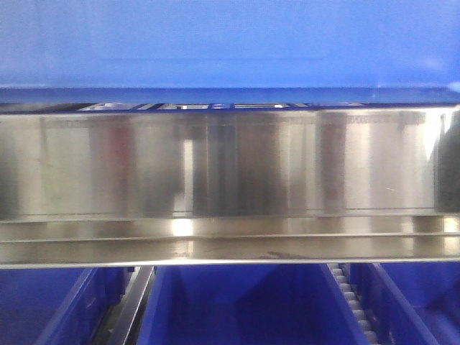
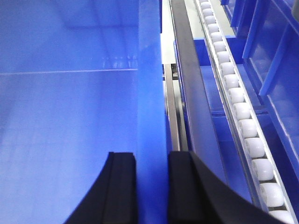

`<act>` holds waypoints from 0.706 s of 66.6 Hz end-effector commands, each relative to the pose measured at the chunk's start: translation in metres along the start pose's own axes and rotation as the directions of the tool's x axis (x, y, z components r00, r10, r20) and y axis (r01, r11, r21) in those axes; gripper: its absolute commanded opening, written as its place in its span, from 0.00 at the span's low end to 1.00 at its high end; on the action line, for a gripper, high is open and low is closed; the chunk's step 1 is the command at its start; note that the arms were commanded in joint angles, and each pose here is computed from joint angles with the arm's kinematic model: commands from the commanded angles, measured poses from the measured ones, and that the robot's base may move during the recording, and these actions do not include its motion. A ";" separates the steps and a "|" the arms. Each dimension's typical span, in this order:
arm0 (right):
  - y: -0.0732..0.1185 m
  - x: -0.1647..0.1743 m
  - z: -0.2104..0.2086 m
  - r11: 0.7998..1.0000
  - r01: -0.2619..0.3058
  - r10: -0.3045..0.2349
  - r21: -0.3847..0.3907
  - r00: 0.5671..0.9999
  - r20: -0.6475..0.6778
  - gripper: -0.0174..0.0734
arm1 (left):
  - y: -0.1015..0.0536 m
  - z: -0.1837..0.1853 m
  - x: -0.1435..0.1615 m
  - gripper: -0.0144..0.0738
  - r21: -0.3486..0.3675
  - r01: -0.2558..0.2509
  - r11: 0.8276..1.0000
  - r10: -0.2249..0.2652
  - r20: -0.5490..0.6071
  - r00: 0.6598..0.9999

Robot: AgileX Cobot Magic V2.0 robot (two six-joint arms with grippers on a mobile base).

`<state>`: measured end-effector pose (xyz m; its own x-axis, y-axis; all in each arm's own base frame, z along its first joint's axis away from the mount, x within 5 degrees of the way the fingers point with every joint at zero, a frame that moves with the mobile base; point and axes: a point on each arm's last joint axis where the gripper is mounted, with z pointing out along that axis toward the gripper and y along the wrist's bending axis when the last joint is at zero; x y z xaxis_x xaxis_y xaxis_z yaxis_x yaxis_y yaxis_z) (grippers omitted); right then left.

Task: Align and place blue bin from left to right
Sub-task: 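Lift the blue bin with both grippers and pull it off the rollers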

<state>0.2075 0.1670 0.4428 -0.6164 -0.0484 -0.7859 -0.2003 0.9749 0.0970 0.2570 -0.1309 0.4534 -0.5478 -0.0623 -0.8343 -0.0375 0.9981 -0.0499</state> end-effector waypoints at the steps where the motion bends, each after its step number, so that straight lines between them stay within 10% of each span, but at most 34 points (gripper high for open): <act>1: -0.001 -0.010 -0.013 0.999 0.019 -0.015 -0.041 0.994 0.105 0.10 | -0.001 -0.011 -0.011 0.04 0.058 0.005 0.998 -0.010 0.098 0.995; 47: 0.001 -0.013 -0.014 0.998 0.022 -0.013 -0.065 0.991 0.133 0.10 | 0.004 -0.011 -0.007 0.04 0.003 -0.007 1.000 0.006 0.062 0.998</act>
<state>0.2081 0.1683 0.4442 -0.6034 -0.0468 -0.7961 -0.2125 0.9716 0.1040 0.2556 -0.1287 0.4523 -0.5620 -0.0612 -0.8249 -0.0551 0.9978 -0.0365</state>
